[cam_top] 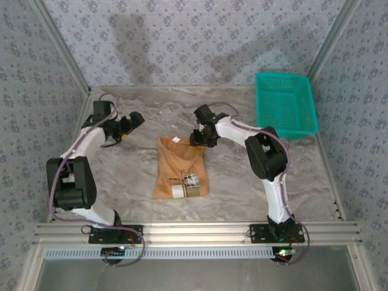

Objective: Fold the inside-out t-shirt

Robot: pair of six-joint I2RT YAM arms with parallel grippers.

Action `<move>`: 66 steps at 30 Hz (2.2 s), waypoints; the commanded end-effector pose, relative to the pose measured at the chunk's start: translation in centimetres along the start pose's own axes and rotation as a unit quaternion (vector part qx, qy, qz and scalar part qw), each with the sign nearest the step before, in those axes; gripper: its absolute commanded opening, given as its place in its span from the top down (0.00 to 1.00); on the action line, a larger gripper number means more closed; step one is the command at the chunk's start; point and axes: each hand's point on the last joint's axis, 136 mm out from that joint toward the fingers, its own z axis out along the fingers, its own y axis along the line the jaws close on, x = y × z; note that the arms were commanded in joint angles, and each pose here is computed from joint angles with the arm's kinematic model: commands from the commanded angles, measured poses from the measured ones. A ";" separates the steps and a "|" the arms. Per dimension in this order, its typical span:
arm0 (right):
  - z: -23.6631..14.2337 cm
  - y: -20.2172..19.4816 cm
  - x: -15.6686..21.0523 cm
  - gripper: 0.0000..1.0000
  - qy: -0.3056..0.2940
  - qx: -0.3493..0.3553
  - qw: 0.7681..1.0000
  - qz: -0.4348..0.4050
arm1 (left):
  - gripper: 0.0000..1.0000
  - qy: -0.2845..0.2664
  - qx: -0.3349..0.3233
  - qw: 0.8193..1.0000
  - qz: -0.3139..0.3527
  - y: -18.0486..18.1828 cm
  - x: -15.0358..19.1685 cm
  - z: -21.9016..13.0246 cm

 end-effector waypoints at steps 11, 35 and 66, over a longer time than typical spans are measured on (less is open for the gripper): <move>1.2 0.0 0.4 0.98 0.027 -0.012 0.999 -0.013 | 0.00 -0.069 -0.110 0.984 0.118 -0.3 1.9 -1.1; -0.2 -0.5 0.1 1.00 0.014 -0.024 1.000 -0.007 | 0.25 -0.046 -0.025 0.992 0.114 -3.2 4.8 1.3; 0.7 -2.0 0.3 1.00 0.025 -0.026 0.999 0.007 | 1.00 0.113 -0.055 0.988 0.094 -1.5 13.3 14.4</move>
